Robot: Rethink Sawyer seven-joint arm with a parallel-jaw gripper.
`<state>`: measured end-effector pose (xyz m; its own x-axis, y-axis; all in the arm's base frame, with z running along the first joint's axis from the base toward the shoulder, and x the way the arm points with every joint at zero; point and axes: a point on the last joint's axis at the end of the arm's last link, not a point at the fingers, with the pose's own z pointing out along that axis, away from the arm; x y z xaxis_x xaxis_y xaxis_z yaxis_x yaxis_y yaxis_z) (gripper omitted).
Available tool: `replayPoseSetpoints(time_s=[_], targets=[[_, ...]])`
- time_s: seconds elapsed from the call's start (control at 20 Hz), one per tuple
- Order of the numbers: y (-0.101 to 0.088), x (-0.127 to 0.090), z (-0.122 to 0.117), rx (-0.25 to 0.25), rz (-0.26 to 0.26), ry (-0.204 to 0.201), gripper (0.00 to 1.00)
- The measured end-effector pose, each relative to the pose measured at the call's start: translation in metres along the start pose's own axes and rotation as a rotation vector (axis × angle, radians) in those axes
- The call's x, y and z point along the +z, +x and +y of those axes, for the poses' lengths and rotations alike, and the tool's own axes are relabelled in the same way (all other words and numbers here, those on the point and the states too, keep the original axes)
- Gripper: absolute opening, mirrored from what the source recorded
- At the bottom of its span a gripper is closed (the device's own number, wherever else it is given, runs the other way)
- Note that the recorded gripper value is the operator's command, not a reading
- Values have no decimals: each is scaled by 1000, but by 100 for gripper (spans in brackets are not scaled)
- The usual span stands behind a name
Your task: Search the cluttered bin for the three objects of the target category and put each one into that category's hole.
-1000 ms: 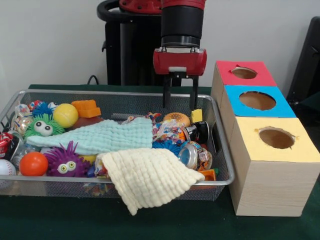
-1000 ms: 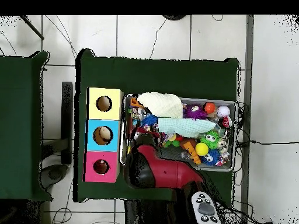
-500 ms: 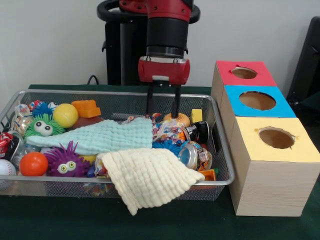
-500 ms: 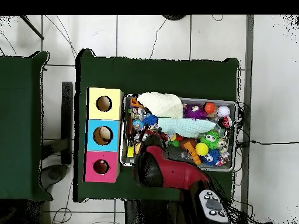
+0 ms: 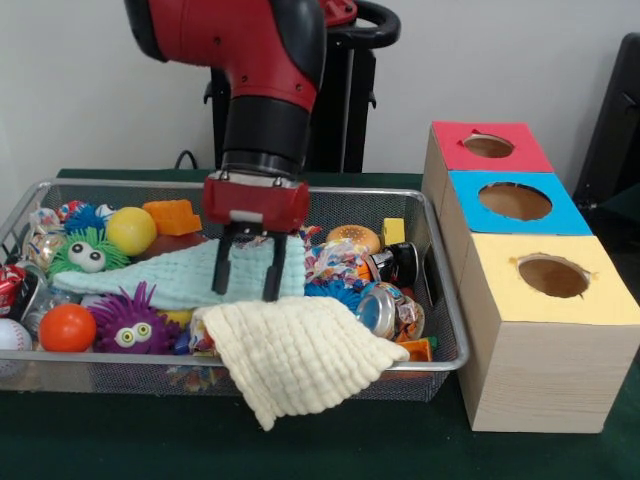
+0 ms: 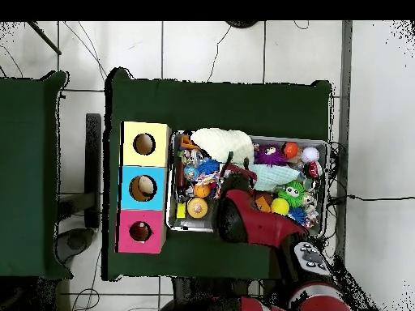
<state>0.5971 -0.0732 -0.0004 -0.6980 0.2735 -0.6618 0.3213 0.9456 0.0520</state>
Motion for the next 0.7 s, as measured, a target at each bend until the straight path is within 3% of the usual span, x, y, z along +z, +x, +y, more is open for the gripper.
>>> replayPoseSetpoints(time_s=[0.2,0.35,0.45,0.7], targets=[[-4,18,-14,-18,-58,-14,100],[-2,27,-27,-33,-44,-29,100],[-1,34,-37,-31,-3,-34,100],[-1,45,-60,7,162,-6,100]])
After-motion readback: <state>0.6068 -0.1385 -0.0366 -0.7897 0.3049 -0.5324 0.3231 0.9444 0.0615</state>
